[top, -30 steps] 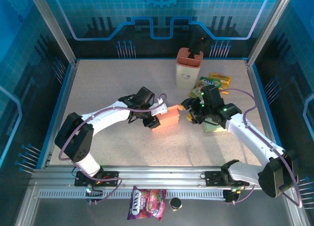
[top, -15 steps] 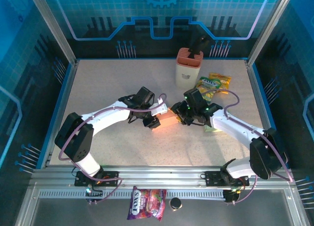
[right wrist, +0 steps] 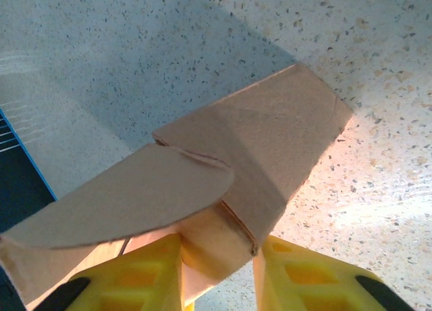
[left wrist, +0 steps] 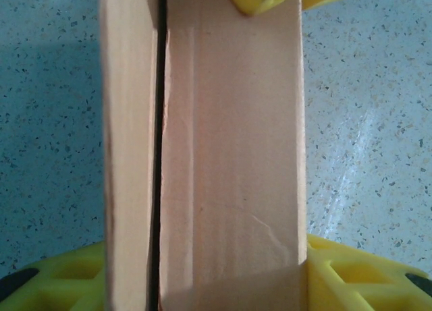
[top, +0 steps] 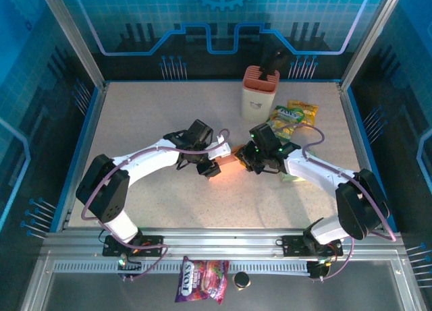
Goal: Fold the paper box
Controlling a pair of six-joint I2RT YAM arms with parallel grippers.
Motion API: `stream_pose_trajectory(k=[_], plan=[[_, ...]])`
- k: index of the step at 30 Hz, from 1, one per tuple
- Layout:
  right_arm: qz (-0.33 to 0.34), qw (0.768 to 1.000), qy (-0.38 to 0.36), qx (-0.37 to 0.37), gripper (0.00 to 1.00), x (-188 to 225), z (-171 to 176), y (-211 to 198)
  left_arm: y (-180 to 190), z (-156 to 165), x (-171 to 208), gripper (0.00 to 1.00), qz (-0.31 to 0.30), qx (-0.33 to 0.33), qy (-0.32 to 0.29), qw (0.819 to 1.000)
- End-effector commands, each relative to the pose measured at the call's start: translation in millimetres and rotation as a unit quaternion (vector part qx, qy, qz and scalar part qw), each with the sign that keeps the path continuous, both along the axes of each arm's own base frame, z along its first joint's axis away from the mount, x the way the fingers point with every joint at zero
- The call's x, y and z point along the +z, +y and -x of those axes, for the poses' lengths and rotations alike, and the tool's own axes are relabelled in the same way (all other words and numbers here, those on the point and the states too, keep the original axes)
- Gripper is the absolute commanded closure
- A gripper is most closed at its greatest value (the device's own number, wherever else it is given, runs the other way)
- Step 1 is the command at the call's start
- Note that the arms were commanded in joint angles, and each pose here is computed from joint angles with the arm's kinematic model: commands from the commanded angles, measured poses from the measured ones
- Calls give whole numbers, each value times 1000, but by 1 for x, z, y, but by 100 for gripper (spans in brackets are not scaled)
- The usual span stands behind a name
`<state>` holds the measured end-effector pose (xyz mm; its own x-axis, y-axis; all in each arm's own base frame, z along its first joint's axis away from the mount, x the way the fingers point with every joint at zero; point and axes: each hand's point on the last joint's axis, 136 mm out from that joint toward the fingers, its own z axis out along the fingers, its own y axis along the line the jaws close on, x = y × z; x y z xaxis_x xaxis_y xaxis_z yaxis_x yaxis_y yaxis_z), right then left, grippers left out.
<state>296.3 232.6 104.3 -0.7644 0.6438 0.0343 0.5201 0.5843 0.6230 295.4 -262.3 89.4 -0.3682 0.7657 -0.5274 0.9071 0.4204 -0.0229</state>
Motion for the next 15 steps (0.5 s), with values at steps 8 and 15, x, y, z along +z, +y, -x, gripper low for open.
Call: stream_pose_trajectory(k=[8, 15], plan=[[29, 996, -37, 76, 60, 29, 4, -14, -5, 3, 5, 49, 11, -15, -2, 1000], [62, 919, -247, 302, 52, 95, -7, -42, -2, 10, 7, 49, 3, -41, -5, 999]])
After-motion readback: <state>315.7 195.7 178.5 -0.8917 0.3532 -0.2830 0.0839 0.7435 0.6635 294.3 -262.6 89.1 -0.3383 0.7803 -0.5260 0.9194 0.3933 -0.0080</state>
